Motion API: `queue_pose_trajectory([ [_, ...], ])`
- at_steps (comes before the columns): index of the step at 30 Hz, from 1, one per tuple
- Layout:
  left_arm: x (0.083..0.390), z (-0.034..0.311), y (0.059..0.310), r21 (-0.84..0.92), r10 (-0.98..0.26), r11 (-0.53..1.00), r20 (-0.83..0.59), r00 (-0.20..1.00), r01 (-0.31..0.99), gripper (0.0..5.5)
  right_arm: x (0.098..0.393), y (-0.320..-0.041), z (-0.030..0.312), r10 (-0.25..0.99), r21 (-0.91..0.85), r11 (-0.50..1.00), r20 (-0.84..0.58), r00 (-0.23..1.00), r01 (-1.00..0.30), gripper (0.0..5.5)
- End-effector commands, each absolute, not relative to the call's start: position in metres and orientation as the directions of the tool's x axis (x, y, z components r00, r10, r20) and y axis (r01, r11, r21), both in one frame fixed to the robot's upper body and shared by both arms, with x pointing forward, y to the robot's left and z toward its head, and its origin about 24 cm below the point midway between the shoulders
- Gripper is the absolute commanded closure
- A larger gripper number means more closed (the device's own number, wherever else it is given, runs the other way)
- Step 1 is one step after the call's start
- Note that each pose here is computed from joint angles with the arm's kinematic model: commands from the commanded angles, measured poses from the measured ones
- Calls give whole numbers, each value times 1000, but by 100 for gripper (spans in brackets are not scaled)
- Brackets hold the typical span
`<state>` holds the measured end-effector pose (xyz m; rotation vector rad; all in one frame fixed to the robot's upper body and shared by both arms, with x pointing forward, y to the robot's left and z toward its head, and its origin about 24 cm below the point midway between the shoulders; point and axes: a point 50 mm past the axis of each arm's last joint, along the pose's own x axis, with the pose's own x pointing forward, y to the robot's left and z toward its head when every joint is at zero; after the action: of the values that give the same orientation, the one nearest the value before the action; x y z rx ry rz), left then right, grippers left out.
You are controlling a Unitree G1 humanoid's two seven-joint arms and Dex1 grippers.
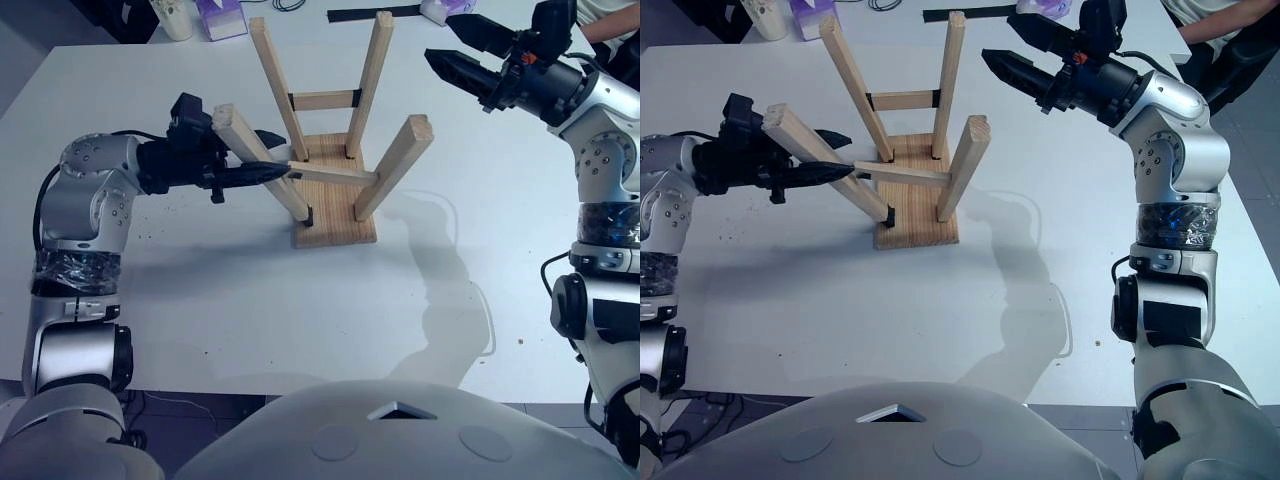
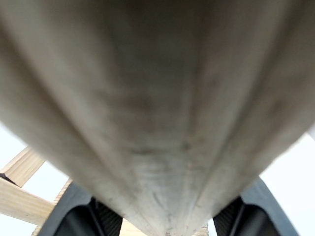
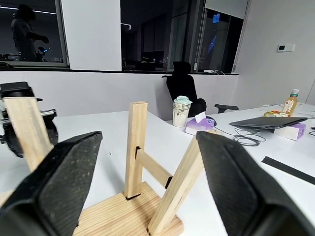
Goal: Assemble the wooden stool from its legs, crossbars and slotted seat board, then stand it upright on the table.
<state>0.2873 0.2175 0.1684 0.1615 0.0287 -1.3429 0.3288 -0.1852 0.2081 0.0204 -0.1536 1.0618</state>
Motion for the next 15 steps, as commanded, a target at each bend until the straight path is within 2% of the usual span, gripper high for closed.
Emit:
queue_pose_trajectory([
  [1, 291, 164, 225, 110, -946, 235, -203, 253, 966, 346, 325, -180, 208, 877, -61, 473, 131, 463, -879, 197],
  [8, 287, 145, 223, 47, -947, 215, -233, 220, 975, 346, 319, -175, 203, 876, -50, 472, 137, 462, -880, 197],
  [12, 288, 144, 224, 30, -949, 218, -225, 219, 975, 346, 315, -171, 203, 885, -58, 457, 131, 447, -888, 197],
  [15, 292, 152, 228, 37, -950, 238, -197, 241, 970, 346, 309, -165, 217, 897, -98, 429, 164, 411, -898, 197],
])
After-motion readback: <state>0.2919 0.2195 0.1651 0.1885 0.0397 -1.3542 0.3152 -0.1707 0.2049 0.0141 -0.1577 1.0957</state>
